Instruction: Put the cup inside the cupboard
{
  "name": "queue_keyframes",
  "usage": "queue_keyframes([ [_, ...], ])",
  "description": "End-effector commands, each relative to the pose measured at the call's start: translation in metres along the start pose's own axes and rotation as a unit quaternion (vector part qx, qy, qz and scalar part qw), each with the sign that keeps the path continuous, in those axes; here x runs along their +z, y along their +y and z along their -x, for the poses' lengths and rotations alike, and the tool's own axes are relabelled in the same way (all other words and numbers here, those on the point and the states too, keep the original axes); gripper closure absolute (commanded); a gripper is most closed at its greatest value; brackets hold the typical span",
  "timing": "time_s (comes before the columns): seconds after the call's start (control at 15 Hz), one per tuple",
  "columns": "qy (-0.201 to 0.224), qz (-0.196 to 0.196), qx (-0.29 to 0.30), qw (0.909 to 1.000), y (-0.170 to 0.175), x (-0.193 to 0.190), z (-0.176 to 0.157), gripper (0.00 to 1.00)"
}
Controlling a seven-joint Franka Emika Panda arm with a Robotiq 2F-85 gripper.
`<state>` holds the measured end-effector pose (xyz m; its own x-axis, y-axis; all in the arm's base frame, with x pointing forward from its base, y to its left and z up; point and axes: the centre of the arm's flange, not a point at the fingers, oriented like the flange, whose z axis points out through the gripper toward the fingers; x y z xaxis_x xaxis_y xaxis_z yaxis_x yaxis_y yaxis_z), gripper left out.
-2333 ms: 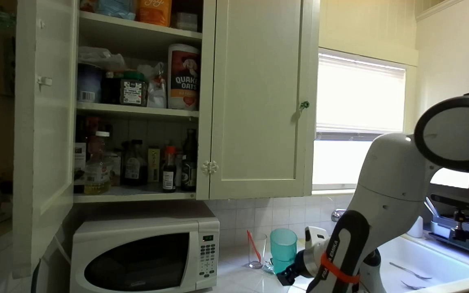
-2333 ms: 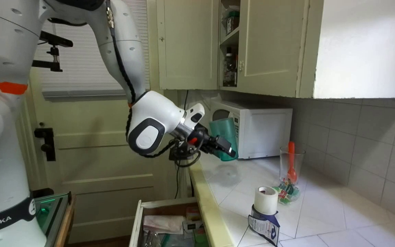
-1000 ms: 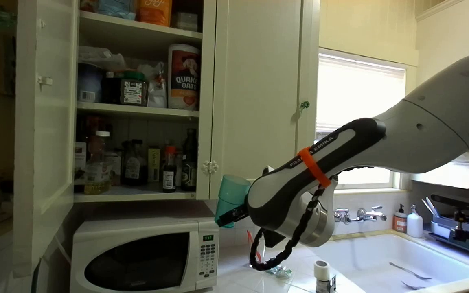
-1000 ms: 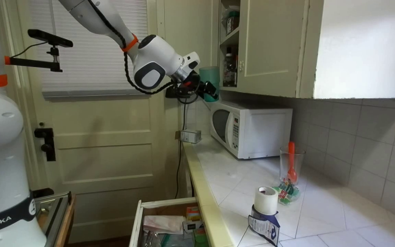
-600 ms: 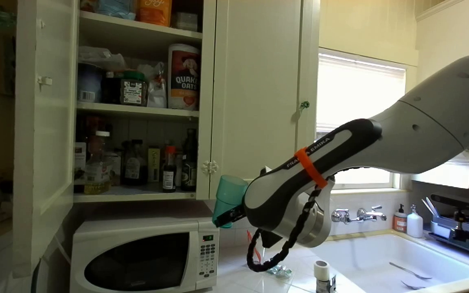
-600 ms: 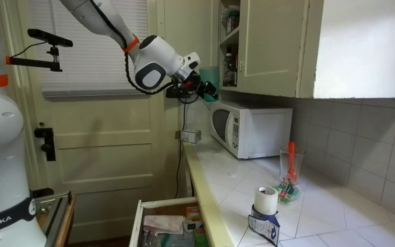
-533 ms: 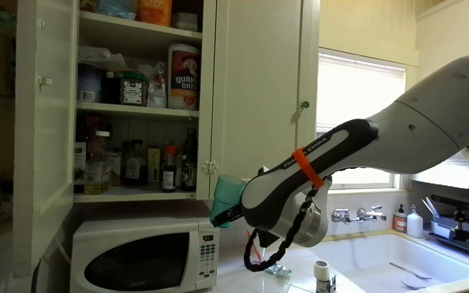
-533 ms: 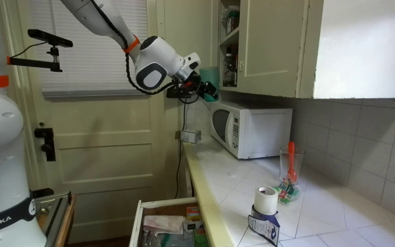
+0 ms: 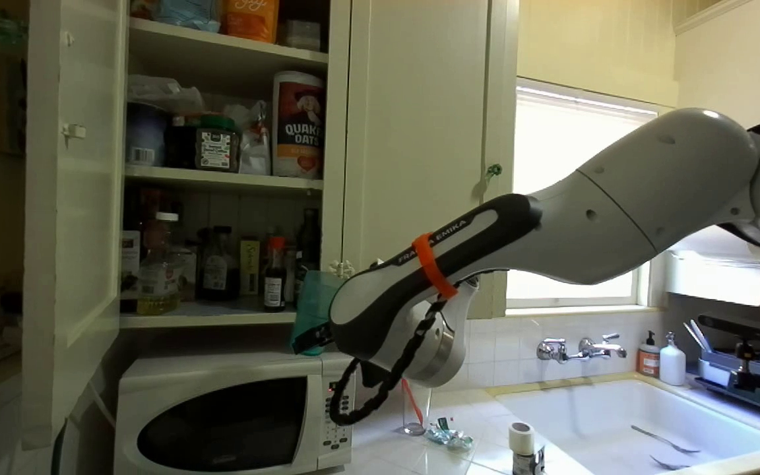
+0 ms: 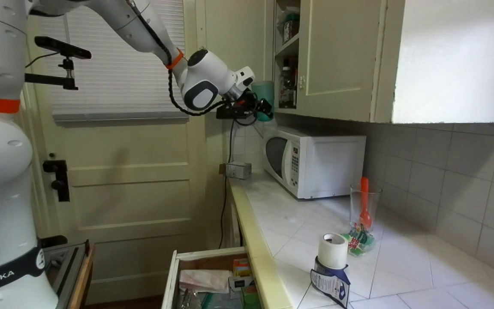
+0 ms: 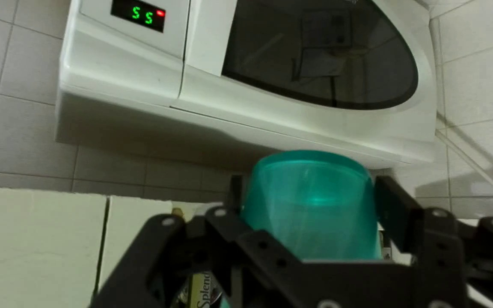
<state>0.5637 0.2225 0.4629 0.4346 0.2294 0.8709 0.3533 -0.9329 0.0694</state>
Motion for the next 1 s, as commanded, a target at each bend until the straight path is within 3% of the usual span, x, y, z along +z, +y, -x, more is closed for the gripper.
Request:
queue_keyframes([
  [0.0, -0.015, -0.01, -0.012, 0.9998, -0.011, 0.024, -0.07, 0.49],
  [0.33, -0.062, -0.035, -0.051, 0.9961, -0.014, 0.051, -0.128, 0.49],
  [0.6, -0.098, -0.056, -0.084, 0.9901, -0.061, 0.067, -0.159, 0.49],
  [0.67, -0.097, -0.052, -0.09, 0.9898, -0.075, 0.067, -0.164, 0.49],
  [0.73, -0.088, -0.056, -0.084, 0.991, -0.056, 0.047, -0.137, 0.49],
  [0.8, -0.086, -0.059, -0.086, 0.9908, -0.066, 0.049, -0.141, 0.24],
  [0.93, -0.087, -0.062, -0.086, 0.9906, -0.066, 0.051, -0.14, 0.24],
])
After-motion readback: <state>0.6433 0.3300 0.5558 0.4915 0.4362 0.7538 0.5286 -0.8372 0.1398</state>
